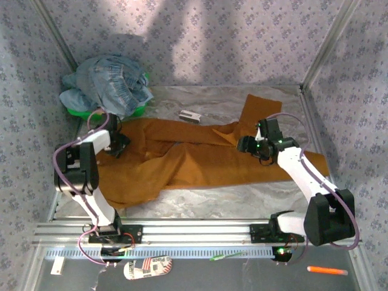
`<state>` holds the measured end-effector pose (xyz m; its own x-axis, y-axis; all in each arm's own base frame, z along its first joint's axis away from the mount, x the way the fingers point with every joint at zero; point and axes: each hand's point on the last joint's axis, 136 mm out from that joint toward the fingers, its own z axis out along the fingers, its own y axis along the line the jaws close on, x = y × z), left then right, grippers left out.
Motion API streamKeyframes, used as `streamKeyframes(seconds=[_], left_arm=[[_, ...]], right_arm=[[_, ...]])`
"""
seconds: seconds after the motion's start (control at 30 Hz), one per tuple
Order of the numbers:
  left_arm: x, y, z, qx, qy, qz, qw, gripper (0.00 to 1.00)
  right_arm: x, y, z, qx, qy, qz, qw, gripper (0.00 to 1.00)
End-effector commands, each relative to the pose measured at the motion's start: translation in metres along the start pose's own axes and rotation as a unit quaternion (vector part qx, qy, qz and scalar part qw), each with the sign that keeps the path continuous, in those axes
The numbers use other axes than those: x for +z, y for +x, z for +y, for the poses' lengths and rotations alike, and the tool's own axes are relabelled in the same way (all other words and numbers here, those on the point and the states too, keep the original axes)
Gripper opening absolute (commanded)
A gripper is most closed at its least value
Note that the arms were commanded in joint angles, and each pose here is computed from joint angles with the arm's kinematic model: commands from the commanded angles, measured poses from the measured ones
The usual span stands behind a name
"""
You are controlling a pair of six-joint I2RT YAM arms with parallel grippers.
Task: Fold and stack the trousers
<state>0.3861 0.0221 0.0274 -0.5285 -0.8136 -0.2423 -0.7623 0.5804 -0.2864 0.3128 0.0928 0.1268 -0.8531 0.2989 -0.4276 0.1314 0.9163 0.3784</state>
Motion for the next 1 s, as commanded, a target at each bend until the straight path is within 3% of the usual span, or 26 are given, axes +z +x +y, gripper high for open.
streamKeyframes(seconds=[0.0, 0.17, 0.33, 0.43, 0.6, 0.7, 0.8, 0.9, 0.97], left_arm=[[0.006, -0.013, 0.020, 0.041, -0.064, -0.011, 0.997, 0.50], [-0.022, -0.042, 0.023, 0.078, -0.088, -0.079, 0.990, 0.54], [-0.067, -0.052, 0.024, 0.092, -0.093, -0.130, 0.983, 0.66], [-0.097, -0.030, 0.015, 0.113, -0.066, -0.133, 0.982, 0.70], [-0.125, 0.046, 0.019, 0.129, 0.024, -0.097, 0.987, 0.74], [-0.122, 0.092, 0.042, 0.129, 0.051, -0.056, 0.989, 0.75], [-0.107, 0.117, 0.076, 0.103, 0.053, -0.035, 0.993, 0.75], [-0.094, 0.126, 0.103, 0.079, 0.043, -0.040, 0.995, 0.76], [-0.087, 0.125, 0.121, 0.063, 0.026, -0.057, 0.996, 0.77]], right_arm=[[0.000, 0.005, -0.016, 0.040, 0.006, 0.009, 0.999, 0.71], [-0.004, 0.005, -0.040, 0.088, 0.014, 0.010, 0.996, 0.72], [-0.009, 0.013, -0.048, 0.114, 0.020, 0.016, 0.993, 0.73], [-0.007, 0.031, -0.059, 0.141, 0.037, 0.037, 0.989, 0.74], [-0.011, 0.064, -0.094, 0.215, 0.081, 0.066, 0.971, 0.76], [-0.014, 0.077, -0.115, 0.260, 0.100, 0.066, 0.958, 0.77], [-0.011, 0.080, -0.130, 0.298, 0.105, 0.057, 0.947, 0.77], [-0.004, 0.075, -0.136, 0.330, 0.100, 0.053, 0.937, 0.76], [0.002, 0.073, -0.140, 0.352, 0.100, 0.056, 0.929, 0.69]])
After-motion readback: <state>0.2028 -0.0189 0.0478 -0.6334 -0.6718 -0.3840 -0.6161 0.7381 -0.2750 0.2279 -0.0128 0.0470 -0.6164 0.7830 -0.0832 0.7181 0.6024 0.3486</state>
